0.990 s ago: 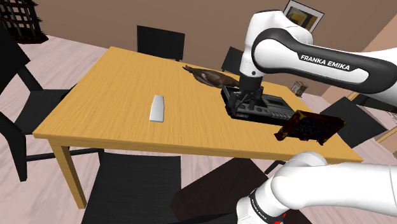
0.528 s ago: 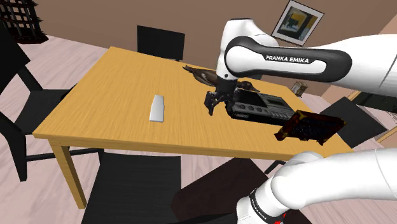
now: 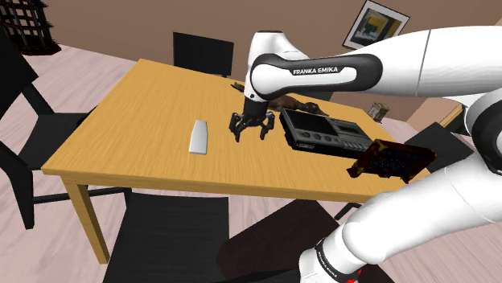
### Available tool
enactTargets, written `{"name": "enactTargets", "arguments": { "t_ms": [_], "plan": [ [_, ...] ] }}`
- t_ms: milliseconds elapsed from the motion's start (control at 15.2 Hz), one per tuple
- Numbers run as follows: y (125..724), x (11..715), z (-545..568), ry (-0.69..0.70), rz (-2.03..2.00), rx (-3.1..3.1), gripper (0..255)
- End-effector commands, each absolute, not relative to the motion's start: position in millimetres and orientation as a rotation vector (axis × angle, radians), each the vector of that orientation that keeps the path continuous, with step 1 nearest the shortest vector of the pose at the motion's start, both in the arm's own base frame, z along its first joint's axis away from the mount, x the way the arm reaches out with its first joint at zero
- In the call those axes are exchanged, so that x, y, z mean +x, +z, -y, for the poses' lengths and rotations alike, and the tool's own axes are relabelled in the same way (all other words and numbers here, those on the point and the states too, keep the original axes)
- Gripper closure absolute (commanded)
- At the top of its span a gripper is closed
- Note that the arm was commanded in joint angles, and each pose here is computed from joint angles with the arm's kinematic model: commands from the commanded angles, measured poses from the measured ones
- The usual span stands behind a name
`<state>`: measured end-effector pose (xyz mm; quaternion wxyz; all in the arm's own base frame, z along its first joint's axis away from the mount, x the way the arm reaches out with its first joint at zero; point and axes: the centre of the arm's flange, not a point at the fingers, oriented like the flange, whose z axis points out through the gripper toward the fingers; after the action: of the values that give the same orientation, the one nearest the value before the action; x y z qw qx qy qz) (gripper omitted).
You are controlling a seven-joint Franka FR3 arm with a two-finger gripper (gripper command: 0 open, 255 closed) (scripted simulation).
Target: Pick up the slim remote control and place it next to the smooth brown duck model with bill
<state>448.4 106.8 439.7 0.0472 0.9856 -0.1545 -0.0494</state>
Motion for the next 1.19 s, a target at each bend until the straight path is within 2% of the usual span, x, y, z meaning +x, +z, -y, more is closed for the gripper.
{"name": "enactTargets", "arguments": {
  "t_ms": [0,924,1122],
  "plan": [
    [429.2,470.1,-119.7,-0.134,0.513,3.013,0],
    [370.0,619.0,-174.8,-0.021,0.787,3.032,0],
    [356.9,626.8,-176.9,-0.015,0.801,3.032,0]
  ]
}}
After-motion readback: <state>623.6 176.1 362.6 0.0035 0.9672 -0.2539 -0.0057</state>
